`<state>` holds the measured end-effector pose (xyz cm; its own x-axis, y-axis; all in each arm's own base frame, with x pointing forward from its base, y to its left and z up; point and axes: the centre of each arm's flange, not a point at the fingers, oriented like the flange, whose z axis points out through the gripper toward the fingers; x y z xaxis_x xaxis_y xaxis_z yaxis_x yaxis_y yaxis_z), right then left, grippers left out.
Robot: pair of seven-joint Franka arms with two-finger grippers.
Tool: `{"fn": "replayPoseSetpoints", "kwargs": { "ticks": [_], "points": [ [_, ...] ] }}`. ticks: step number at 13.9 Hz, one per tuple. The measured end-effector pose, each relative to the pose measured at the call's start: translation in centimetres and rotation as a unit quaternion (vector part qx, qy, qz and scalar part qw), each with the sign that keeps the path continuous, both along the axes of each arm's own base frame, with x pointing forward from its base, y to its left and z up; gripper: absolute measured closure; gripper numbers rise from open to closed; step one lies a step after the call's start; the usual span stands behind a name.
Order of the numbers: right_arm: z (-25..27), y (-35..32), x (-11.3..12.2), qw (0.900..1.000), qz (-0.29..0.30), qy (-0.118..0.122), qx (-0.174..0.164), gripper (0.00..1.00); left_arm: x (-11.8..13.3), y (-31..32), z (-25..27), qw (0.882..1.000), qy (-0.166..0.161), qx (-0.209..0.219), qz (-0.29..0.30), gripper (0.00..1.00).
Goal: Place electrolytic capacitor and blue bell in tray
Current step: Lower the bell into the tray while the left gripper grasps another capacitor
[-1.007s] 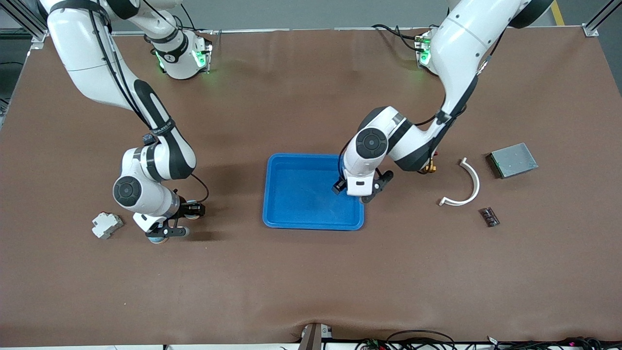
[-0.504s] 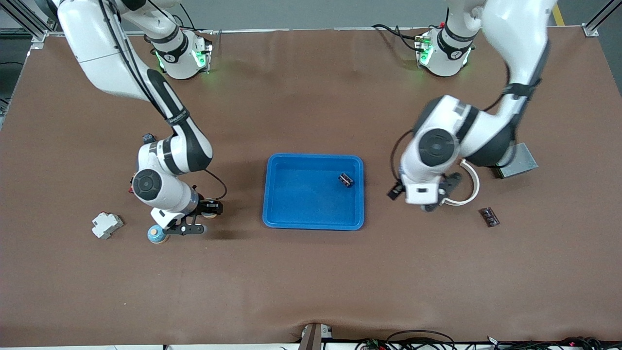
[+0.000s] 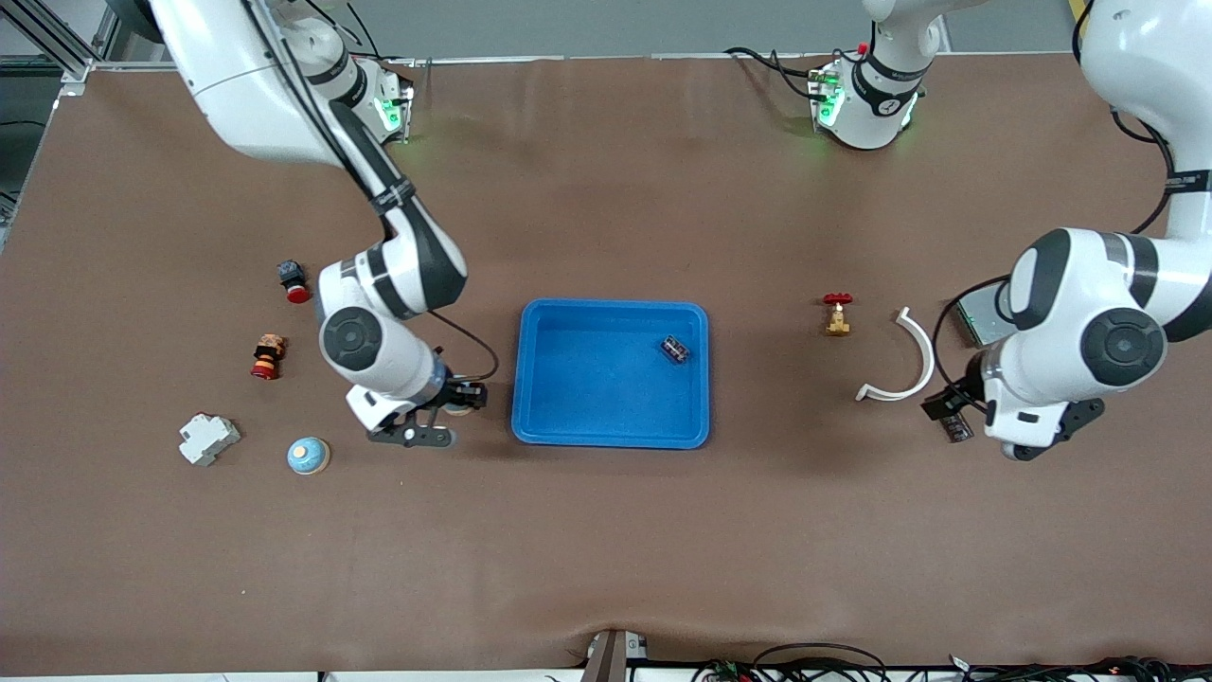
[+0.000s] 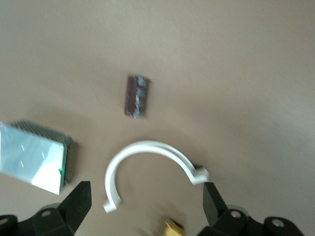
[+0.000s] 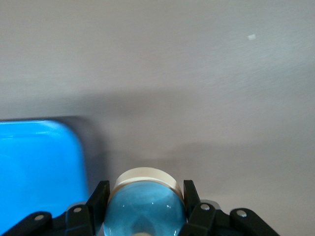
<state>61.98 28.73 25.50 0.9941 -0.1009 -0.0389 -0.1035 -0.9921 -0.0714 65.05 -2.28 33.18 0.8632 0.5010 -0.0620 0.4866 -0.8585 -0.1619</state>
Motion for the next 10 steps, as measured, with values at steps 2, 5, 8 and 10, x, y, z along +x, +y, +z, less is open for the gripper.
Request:
{"fn": "replayPoseSetpoints", "kwargs": {
  "ticks": [2,5,8,10],
  "points": [
    [1.1,3.1,-0.8,1.0,-0.011,-0.004,0.002,0.34,0.5,2.6,-2.4,1.0,-0.001,-0.004,-0.016,0.02],
    [1.5,5.5,-1.8,1.0,-0.03,-0.005,0.004,0.34,1.0,5.0,-6.7,1.0,-0.006,-0.018,-0.024,0.11],
    [1.6,8.3,-3.4,0.999,-0.048,-0.001,0.002,0.34,1.2,6.8,-10.2,0.999,-0.011,-0.021,-0.031,0.17],
    [1.6,10.1,-4.6,0.998,-0.057,0.003,0.0,0.34,1.2,6.9,-11.4,0.999,-0.011,-0.022,-0.039,0.23]
  ]
}}
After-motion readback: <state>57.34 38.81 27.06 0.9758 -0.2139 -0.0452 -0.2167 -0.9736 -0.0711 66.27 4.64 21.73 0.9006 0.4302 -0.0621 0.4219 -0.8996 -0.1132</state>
